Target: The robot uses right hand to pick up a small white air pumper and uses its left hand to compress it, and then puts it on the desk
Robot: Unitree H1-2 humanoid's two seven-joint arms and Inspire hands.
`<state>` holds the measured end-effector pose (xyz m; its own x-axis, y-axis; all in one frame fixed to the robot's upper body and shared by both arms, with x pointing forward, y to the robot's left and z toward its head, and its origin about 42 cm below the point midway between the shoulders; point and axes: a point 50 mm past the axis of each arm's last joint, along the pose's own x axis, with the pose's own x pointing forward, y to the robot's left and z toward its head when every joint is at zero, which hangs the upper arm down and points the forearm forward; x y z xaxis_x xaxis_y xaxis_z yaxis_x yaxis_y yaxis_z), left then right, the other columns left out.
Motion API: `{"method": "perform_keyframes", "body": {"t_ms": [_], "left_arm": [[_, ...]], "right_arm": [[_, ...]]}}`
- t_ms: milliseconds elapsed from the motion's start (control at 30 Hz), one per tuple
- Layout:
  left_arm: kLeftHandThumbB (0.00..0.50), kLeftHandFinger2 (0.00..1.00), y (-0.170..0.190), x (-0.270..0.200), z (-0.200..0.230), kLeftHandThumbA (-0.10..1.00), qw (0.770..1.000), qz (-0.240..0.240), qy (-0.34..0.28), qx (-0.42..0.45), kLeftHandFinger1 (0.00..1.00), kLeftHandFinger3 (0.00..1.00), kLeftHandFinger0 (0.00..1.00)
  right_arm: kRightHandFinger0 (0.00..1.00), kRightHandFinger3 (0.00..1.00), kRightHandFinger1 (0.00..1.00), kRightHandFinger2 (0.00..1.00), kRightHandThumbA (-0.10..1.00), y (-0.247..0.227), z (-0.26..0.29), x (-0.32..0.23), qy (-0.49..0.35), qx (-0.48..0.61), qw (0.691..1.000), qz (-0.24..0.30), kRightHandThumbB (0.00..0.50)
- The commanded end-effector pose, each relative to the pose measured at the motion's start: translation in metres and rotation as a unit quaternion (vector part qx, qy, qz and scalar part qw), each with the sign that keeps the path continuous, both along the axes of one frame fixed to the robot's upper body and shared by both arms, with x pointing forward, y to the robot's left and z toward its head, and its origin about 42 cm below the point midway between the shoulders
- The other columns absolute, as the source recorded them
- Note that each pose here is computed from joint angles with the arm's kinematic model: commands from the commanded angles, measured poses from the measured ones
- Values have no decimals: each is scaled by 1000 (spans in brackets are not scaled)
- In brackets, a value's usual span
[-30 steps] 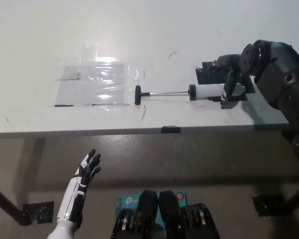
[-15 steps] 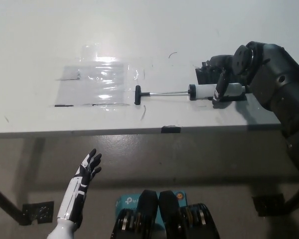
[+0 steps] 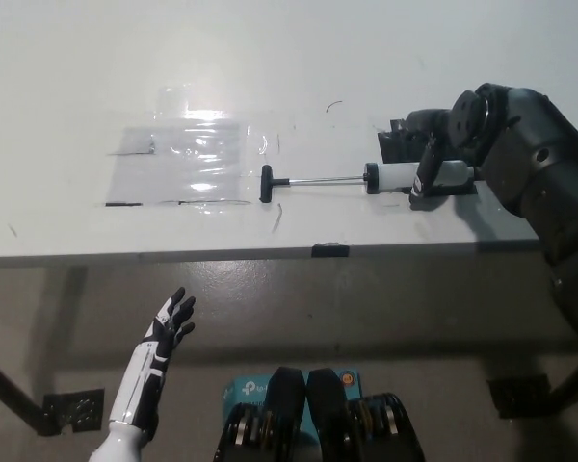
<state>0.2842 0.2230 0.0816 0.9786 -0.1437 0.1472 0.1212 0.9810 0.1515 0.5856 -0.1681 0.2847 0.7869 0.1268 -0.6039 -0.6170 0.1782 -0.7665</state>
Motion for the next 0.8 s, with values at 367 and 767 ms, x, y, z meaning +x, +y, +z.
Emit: {"method": "perform_keyframes", "body": {"t_ms": [367, 767], "left_arm": [[13, 1000, 7, 9, 18, 1000, 1000, -8, -30, -2, 1000, 1000, 1000], [35, 1000, 10, 16, 23, 1000, 999, -11, -35, -3, 1000, 1000, 1000]], "right_arm": [[125, 822, 593, 892, -100, -3, -32, -5, -179, 54, 981, -45, 130], [76, 744, 496, 794, -100, -16, -24, -3, -234, 107, 966, -38, 192]]}}
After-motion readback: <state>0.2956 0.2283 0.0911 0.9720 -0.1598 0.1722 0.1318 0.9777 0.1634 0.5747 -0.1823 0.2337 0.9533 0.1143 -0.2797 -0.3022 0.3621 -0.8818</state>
